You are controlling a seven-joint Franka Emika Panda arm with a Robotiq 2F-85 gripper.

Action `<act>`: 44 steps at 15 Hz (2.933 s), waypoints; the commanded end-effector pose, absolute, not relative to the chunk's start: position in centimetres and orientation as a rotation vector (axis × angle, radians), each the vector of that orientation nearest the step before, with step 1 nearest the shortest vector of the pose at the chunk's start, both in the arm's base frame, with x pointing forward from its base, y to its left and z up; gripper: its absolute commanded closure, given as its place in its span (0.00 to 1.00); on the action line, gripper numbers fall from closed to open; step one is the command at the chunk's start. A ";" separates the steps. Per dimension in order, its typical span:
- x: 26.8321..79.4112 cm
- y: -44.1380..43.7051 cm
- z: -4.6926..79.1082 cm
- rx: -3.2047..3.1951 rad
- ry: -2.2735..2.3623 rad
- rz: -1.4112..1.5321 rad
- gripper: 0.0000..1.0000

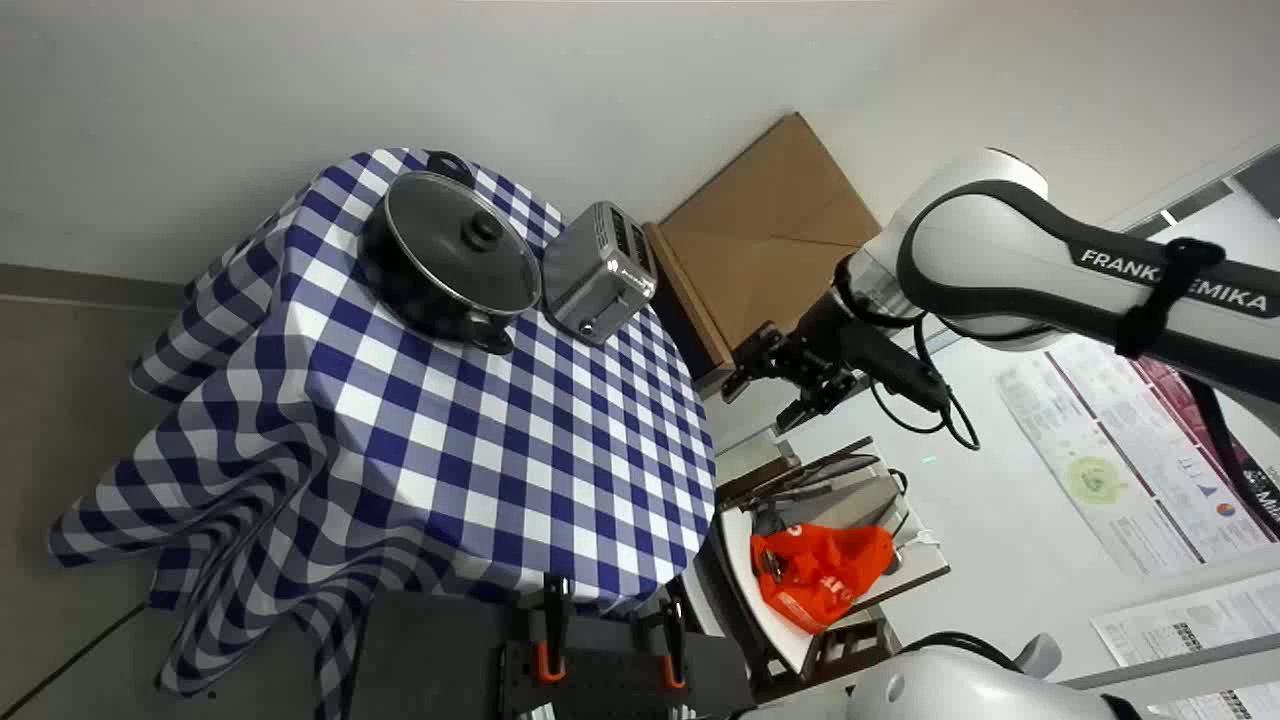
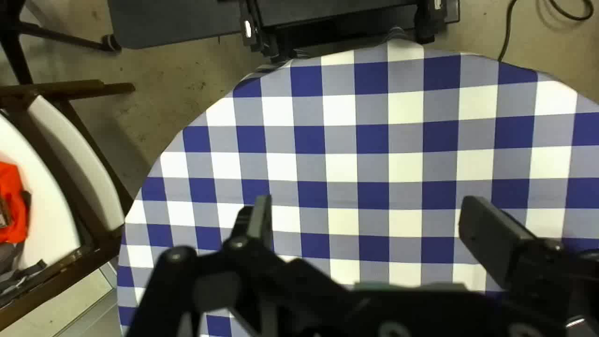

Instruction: Remove the glass lid from the black pot

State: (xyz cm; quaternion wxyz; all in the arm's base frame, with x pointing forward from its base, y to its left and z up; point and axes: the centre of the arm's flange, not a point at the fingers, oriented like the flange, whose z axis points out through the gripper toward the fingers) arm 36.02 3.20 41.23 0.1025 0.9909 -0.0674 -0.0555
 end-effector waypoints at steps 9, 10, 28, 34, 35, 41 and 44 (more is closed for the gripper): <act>43.1 8.0 39.4 2.998 -0.073 0.218 0.00; 44.1 8.9 39.1 3.004 -0.045 0.230 0.00; 58.0 21.9 31.9 2.996 0.235 0.165 0.00; 59.8 25.2 29.8 2.952 0.294 0.148 0.00; 60.2 25.5 29.4 2.942 0.300 0.143 0.00; 62.6 26.1 27.2 2.888 0.290 0.134 0.00; 63.5 26.3 26.2 2.881 0.282 0.120 0.00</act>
